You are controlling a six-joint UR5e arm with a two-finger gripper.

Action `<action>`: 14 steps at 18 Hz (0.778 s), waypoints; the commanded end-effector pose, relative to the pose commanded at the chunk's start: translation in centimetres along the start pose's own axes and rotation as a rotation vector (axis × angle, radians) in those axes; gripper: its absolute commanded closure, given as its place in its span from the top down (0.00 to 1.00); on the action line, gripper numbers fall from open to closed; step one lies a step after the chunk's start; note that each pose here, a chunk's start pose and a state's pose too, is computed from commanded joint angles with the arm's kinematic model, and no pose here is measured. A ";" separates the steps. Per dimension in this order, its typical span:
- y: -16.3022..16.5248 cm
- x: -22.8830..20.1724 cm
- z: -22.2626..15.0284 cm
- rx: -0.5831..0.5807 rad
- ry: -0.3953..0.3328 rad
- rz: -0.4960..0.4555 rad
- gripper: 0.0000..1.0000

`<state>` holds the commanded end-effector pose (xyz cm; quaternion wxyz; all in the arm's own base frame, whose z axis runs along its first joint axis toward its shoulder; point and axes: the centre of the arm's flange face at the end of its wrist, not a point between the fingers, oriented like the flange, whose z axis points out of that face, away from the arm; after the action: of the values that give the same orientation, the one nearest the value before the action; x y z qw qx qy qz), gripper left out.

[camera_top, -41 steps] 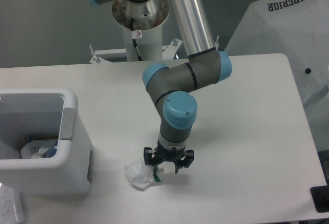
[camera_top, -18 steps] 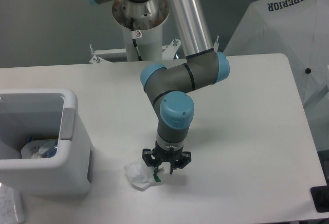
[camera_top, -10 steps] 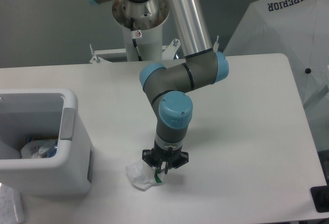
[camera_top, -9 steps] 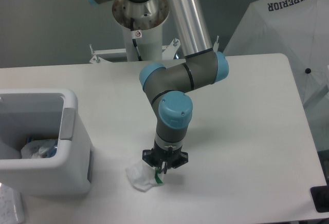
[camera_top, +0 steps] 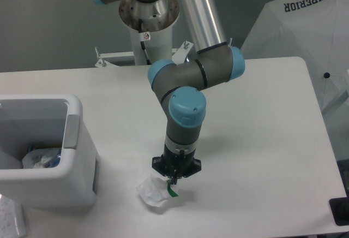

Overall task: Place the trash in the trash can
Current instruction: 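Lift the wrapper and carry it over the white bin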

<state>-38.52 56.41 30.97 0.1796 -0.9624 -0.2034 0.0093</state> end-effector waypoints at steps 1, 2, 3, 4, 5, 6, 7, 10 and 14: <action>-0.7 0.0 -1.7 0.030 -0.010 -0.030 0.03; -1.3 -0.2 -3.2 0.057 -0.017 -0.068 0.03; -2.2 0.0 -4.8 0.092 -0.012 -0.095 0.03; -2.9 0.3 -6.6 0.132 0.010 -0.118 0.03; -3.6 0.5 -8.4 0.173 0.039 -0.144 0.03; -4.2 0.9 -10.3 0.213 0.071 -0.170 0.03; -4.6 1.5 -12.2 0.249 0.103 -0.195 0.03; -5.1 3.8 -19.2 0.350 0.132 -0.241 0.03; -4.7 8.5 -25.6 0.444 0.229 -0.188 0.03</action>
<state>-30.17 55.00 57.04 0.4082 -0.8712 -0.2631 -0.0720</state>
